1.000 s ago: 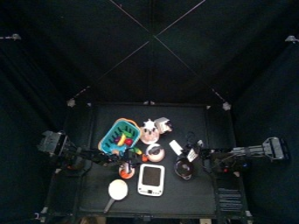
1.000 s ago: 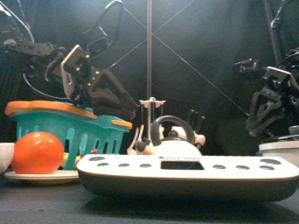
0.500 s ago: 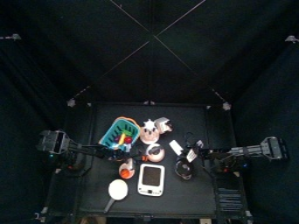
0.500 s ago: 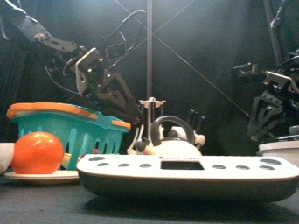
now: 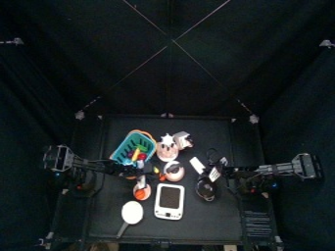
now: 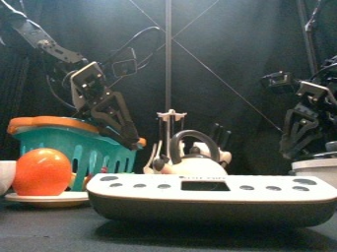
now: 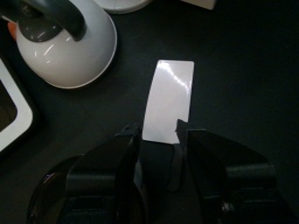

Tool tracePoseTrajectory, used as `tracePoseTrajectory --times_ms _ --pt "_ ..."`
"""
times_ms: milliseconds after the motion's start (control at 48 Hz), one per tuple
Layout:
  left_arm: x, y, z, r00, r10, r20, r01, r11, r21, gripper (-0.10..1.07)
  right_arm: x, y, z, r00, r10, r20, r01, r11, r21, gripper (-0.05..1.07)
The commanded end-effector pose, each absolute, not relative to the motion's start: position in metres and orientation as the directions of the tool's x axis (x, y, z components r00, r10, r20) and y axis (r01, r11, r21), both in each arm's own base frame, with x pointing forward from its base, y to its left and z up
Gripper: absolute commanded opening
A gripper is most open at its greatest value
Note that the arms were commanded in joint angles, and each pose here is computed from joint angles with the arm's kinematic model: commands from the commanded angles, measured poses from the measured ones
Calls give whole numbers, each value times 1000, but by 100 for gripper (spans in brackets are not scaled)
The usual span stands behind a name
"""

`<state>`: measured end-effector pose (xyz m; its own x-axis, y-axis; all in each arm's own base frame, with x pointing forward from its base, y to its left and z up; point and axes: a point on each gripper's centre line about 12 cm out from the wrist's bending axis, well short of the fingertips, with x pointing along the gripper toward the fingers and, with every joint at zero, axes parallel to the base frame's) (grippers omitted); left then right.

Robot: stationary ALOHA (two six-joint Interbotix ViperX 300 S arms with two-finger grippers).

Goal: Grab carrot bottom

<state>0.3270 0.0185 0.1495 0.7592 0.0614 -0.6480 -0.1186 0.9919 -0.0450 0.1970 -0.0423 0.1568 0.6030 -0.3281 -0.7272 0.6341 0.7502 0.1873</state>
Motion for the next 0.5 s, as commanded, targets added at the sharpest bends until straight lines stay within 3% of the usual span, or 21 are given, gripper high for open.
tracePoseTrajectory --times_ms 0,229,479 --pt "325 25 157 773 78 -629 -130 991 -37 80 201 -42 162 619 -328 -714 627 754 197 77" --pt "306 42 162 780 125 -613 -164 986 -7 80 200 -43 162 617 -329 -715 629 752 197 77" --pt "332 31 164 796 98 -597 -115 993 10 80 201 -43 163 620 -330 -711 627 754 197 77"
